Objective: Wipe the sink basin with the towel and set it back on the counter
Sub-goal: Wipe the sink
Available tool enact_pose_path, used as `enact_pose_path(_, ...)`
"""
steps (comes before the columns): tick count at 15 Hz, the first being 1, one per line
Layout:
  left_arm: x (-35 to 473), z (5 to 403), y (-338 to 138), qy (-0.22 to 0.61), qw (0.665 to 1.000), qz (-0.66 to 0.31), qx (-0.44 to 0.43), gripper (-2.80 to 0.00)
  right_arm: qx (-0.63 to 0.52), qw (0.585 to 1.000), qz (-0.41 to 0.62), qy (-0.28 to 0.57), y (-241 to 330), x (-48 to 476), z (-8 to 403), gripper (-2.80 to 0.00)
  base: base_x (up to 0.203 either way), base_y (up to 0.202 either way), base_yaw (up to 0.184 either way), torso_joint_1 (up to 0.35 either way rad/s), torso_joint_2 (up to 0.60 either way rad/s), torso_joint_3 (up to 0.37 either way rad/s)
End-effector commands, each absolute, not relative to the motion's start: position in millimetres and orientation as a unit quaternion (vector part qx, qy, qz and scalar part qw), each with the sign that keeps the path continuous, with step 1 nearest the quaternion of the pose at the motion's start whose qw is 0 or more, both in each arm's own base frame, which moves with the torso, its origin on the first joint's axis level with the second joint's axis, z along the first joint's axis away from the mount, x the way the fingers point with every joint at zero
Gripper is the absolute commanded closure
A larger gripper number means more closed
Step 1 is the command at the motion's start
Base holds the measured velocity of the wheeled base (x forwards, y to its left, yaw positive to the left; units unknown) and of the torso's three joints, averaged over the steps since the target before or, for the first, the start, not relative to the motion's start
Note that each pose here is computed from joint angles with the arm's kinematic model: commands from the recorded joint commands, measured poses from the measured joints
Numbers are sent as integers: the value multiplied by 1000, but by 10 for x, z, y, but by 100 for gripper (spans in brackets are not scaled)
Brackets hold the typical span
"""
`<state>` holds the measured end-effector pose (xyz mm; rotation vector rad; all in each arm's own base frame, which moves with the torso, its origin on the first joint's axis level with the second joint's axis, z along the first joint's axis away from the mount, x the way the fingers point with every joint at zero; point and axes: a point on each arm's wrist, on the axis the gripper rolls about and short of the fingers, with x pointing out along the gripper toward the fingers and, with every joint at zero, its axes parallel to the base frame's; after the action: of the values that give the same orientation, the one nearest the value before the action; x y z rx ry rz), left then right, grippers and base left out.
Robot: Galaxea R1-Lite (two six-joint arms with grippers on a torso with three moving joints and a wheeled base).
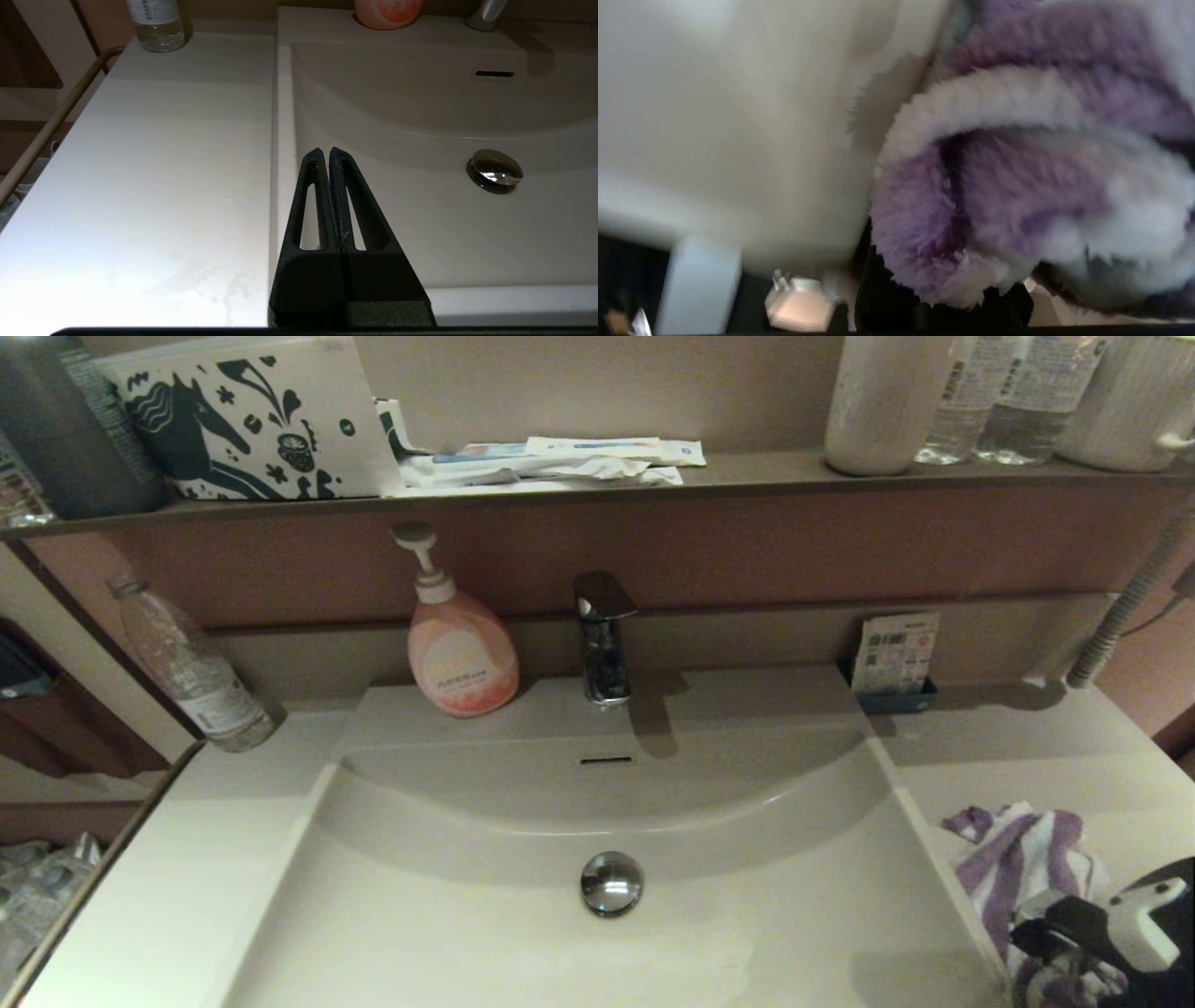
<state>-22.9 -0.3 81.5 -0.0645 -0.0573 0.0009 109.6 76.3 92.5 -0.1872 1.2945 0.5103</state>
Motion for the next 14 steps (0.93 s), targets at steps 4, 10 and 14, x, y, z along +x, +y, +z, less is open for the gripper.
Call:
enact_pose_path(4, -229, 816, -3, -29, 999, 1, -33, 0, -106, 748, 241, 610, 686, 903, 830, 0, 0, 0, 0, 0, 0, 0)
enact_pose_path(10, -229, 816, -3, -29, 999, 1, -33, 0, -131, 752, 231, 603, 535, 685, 790, 0, 0, 0, 0, 0, 0, 0)
enact_pose_path(14, -229, 816, -3, -29, 999, 1, -33, 0, -102, 793, 227, 557, 538, 734, 958, 0, 0, 0, 0, 0, 0, 0)
